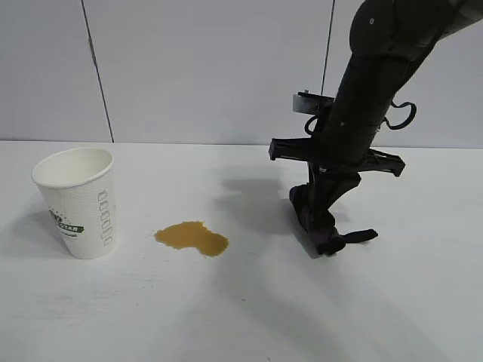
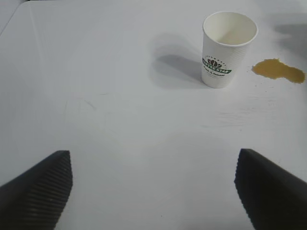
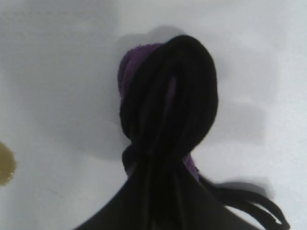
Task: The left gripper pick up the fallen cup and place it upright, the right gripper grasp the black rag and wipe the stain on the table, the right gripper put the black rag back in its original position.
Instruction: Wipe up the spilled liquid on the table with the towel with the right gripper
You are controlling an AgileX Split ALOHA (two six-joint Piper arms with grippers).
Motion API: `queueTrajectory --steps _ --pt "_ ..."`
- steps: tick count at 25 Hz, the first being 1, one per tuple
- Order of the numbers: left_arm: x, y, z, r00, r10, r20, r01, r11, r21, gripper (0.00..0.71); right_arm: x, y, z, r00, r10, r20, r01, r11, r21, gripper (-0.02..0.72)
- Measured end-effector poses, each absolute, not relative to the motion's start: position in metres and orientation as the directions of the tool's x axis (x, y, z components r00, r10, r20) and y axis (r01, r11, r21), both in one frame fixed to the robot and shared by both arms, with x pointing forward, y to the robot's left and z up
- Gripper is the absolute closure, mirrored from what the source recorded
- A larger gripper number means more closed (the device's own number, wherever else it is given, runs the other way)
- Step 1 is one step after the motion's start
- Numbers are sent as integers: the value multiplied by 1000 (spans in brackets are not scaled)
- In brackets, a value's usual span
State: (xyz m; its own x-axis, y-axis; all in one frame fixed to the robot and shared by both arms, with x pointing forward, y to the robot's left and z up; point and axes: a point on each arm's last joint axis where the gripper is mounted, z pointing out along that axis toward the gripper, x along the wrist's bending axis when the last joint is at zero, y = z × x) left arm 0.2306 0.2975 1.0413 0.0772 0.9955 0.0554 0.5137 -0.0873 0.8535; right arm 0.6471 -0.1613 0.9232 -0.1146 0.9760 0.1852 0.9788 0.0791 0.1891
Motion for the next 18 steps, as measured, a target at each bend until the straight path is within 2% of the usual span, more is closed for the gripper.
queueTrajectory --steps 9,18 --pt "231 298 1041 77 995 55 514 -87 854 51 633 -114 926 -153 944 293 975 96 199 671" --pt "231 298 1041 77 995 55 514 -87 854 51 621 -61 932 -232 907 351 934 107 341 671"
